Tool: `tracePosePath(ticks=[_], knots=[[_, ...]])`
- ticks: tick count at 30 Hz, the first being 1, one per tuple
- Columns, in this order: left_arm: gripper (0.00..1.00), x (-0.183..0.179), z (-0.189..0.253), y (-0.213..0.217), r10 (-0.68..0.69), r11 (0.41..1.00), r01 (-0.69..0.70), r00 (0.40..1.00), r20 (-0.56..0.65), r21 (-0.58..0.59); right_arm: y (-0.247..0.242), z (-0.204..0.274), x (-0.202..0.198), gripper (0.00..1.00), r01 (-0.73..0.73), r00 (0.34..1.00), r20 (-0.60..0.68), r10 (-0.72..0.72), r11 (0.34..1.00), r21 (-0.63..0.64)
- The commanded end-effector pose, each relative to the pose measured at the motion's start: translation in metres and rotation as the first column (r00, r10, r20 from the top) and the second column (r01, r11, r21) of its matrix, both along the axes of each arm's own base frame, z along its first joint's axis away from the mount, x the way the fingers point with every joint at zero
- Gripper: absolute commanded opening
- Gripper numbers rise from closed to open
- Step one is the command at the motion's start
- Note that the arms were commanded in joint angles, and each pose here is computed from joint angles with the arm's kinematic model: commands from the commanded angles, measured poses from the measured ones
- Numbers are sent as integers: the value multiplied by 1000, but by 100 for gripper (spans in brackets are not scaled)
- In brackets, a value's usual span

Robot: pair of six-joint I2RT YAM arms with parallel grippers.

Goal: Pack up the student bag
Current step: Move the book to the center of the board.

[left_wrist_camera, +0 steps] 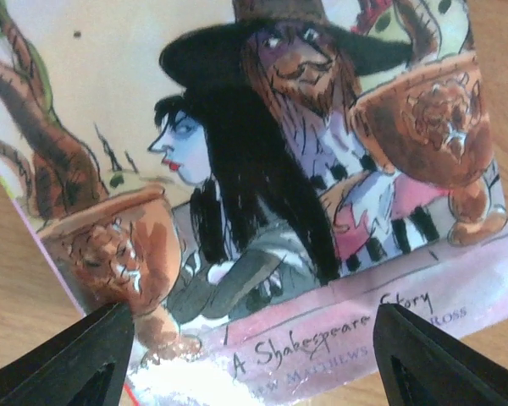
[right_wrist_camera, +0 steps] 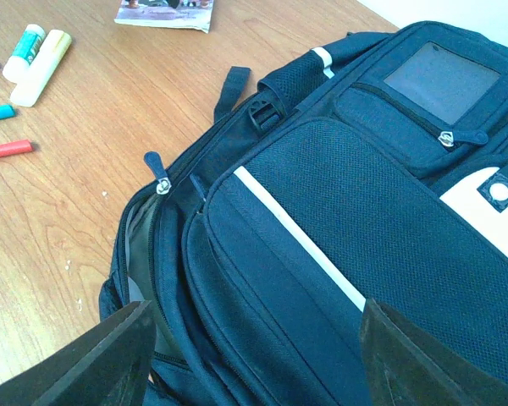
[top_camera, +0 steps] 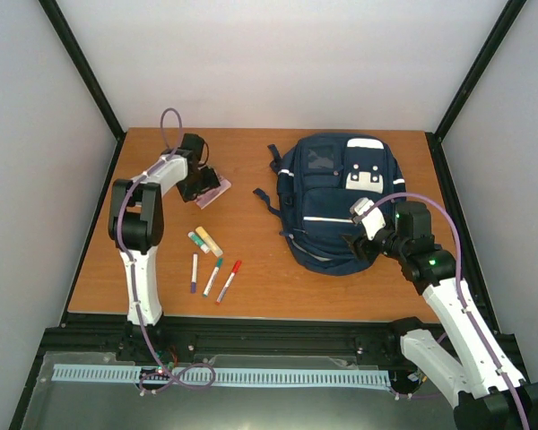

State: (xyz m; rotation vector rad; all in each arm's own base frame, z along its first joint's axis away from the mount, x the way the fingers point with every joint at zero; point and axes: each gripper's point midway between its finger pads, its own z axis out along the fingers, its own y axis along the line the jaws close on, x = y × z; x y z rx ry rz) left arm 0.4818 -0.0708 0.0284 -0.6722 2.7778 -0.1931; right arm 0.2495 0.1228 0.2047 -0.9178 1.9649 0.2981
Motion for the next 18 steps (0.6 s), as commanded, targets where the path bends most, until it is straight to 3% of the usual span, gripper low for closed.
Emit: tracePosePath(ticks=[1,8,18], knots=[[80,-55,-26,-5,-10,1000,6,983,-185,-27,-1,7,2,67,-2,1000,16,2,1000,5],[89,-20,53,19,17,994,-20,999,34,103,1,6,1,67,-10,1000,8,10,1000,8],[96,68,76,42,89,992,-100,987,135,76,-1,3,2,67,-2,1000,-3,2,1000,6]])
